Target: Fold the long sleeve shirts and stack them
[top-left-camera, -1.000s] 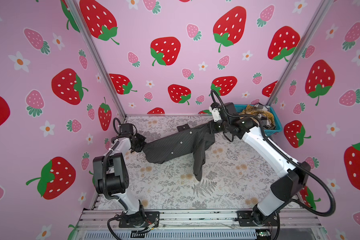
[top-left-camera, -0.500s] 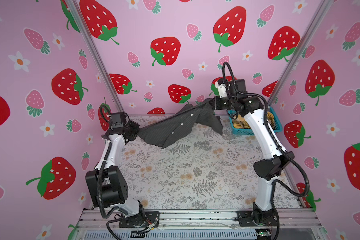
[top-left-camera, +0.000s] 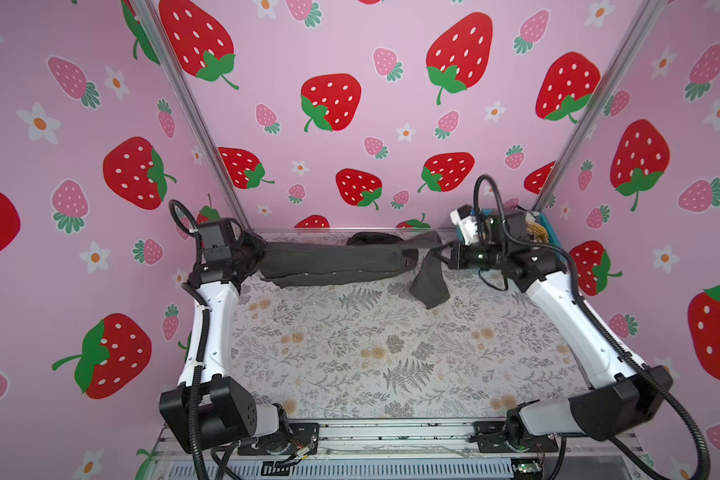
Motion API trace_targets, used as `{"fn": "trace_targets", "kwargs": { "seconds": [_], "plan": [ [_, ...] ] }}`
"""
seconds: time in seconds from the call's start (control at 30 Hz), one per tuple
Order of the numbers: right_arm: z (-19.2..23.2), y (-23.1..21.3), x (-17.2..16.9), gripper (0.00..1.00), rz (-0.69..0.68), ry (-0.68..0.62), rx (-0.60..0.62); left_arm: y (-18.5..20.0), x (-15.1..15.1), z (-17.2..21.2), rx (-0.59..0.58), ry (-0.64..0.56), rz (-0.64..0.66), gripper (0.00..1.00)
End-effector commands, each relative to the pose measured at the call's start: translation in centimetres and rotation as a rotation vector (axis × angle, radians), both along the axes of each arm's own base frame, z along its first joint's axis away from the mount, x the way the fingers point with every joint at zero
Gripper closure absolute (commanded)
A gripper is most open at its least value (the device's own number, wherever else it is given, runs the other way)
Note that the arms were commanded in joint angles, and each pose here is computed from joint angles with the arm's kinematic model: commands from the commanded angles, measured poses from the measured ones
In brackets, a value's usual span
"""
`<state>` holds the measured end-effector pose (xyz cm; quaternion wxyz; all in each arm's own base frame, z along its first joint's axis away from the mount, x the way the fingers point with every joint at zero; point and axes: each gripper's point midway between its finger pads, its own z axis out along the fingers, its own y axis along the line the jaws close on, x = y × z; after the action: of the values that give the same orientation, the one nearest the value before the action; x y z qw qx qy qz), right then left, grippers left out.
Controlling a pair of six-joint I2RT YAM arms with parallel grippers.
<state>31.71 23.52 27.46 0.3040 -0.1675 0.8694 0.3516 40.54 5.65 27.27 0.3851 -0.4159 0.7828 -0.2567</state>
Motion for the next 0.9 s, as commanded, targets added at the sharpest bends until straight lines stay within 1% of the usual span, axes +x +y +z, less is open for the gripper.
{"fn": "trace_targets", "kwargs": {
  "seconds": [0.0,0.07,0.1,0.17,0.2,0.27,0.33,0.37,0.43,0.5,0.57,0.6,0.67,0.7,0.73,0.77,0.8,0.83,0.87],
  "plan": [
    [-10.1,-3.7,-1.3,1.0,-0.135,0.135,-0.218,1.4,-2.6,-4.4,0.093,0.1,0.058,1.0],
    [-13.6,-2.9,-4.0,1.0,-0.084,0.191,-0.281,-0.7,-4.9,-7.0,0.084,0.152,0.012,1.0],
    [-15.2,-2.5,-5.6,1.0,-0.057,0.216,-0.322,-1.4,-6.5,-8.5,0.075,0.186,0.01,1.0],
    [-17.7,-1.9,-8.8,1.0,-0.011,0.258,-0.39,-1.8,-9.6,-11.1,0.054,0.248,0.038,1.0],
    [-18.9,-1.7,-10.5,1.0,0.009,0.289,-0.408,-1.6,-11.2,-12.4,0.058,0.287,0.076,1.0],
    [-20.3,-1.5,-12.9,1.0,0.027,0.322,-0.418,-1.9,-12.9,-14.9,0.04,0.327,0.085,1.0],
    [-21.3,-2.1,-13.8,1.0,0.009,0.342,-0.431,-2.5,-14.0,-17.5,0.007,0.395,0.081,1.0],
    [-21.8,-2.7,-13.6,1.0,-0.019,0.338,-0.455,-2.8,-14.1,-18.5,-0.015,0.419,0.073,1.0],
    [-21.9,-3.8,-11.5,1.0,-0.079,0.293,-0.507,-3.2,-13.2,-19.6,-0.046,0.424,0.065,1.0],
    [-21.9,-4.8,-8.2,1.0,-0.154,0.273,-0.538,-2.7,-11.6,-20.2,-0.039,0.425,0.076,1.0],
    [-22.0,-5.0,-5.4,1.0,-0.203,0.252,-0.558,-1.8,-10.2,-20.2,-0.004,0.45,0.079,1.0],
    [-22.1,-4.4,-4.6,1.0,-0.185,0.245,-0.567,-1.2,-9.6,-20.1,0.02,0.468,0.092,1.0],
    [-22.3,-3.0,-4.7,1.0,-0.143,0.248,-0.561,-0.7,-8.8,-20.1,0.024,0.482,0.102,1.0],
    [-22.2,-2.1,-5.4,0.97,-0.108,0.244,-0.56,-0.4,-8.6,-19.9,0.02,0.482,0.11,1.0],
    [-22.0,-1.6,-6.0,0.84,-0.081,0.233,-0.564,-0.2,-8.4,-19.7,0.02,0.477,0.114,1.0],
    [-21.7,-1.7,-6.6,0.65,-0.081,0.222,-0.59,0.2,-8.3,-19.3,0.024,0.467,0.123,1.0],
    [-21.2,-2.4,-6.9,0.51,-0.111,0.206,-0.617,0.4,-8.3,-19.1,0.025,0.457,0.129,1.0],
    [-20.6,-3.2,-7.0,0.47,-0.142,0.2,-0.62,0.5,-8.2,-18.8,0.025,0.449,0.131,1.0],
    [-19.6,-4.3,-6.7,0.38,-0.195,0.184,-0.621,0.5,-8.2,-18.6,0.025,0.441,0.128,1.0]
  ]
}}
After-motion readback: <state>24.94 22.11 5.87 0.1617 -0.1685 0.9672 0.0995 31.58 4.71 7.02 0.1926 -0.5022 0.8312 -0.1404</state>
